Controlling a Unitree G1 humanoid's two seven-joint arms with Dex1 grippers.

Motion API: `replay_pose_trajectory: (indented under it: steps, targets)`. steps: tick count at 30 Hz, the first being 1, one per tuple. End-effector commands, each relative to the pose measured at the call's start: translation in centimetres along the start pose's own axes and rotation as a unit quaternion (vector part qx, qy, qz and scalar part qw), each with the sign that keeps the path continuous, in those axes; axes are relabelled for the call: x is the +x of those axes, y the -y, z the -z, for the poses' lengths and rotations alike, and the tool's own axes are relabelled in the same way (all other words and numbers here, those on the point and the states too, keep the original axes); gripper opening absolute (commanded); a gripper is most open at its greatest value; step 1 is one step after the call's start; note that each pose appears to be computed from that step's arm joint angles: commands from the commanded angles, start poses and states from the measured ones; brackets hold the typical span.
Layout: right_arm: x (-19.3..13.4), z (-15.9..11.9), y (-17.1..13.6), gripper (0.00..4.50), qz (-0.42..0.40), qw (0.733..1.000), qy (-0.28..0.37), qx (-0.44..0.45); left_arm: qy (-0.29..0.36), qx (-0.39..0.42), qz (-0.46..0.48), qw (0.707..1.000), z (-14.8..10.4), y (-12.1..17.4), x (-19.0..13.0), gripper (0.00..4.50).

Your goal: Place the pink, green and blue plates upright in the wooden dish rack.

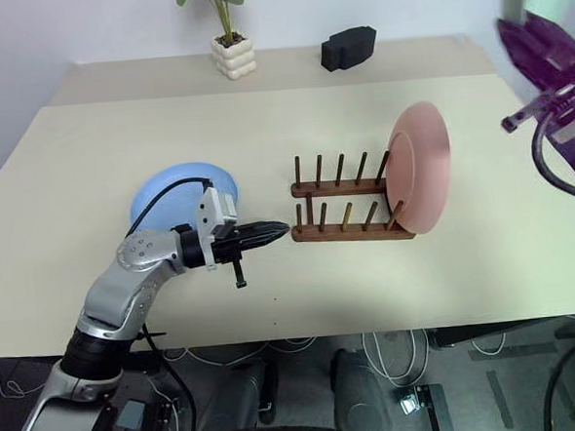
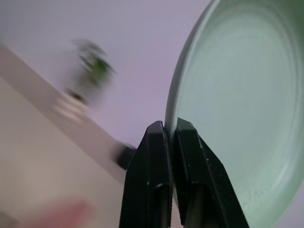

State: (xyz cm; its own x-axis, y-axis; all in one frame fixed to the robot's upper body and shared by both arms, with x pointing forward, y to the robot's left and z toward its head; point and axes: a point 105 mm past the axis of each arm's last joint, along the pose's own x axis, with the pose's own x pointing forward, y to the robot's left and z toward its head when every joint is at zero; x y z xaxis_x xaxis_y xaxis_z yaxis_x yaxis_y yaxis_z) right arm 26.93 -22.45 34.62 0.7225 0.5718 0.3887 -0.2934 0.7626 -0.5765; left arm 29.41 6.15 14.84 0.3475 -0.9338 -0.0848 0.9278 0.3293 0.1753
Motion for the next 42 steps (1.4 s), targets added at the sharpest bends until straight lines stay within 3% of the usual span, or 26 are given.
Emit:
replay_pose_trajectory:
  steps: [1,3,7,12,19,42]
  targets:
    - [1.0,-3.4,-4.2,0.05,-0.094,0.986,0.080,0.112,0.019,0.025,-0.023,0.999,-1.4,-1.1,-0.9,0.00]
    - [1.0,-3.5,-5.8,0.05,-0.121,0.974,0.086,0.171,0.017,0.026,-0.029,0.999,-1.4,-1.3,-1.1,0.00]
    - [0.4,-2.6,-9.0,0.05,-0.161,0.926,0.088,0.330,0.019,0.023,-0.036,0.999,-1.6,-1.4,-1.7,0.00]
    - [-0.7,-0.4,-9.7,0.05,-0.148,0.883,0.065,0.442,0.011,0.018,-0.027,0.999,-1.3,-1.1,-1.8,0.00]
    - [-1.6,1.8,-9.0,0.05,-0.133,0.862,0.034,0.488,0.009,0.014,-0.010,1.000,-1.1,-0.5,-1.2,0.00]
    - [-3.4,5.2,-8.8,0.05,-0.110,0.849,-0.021,0.516,0.013,0.013,-0.004,1.000,-1.0,-0.2,-0.8,0.00]
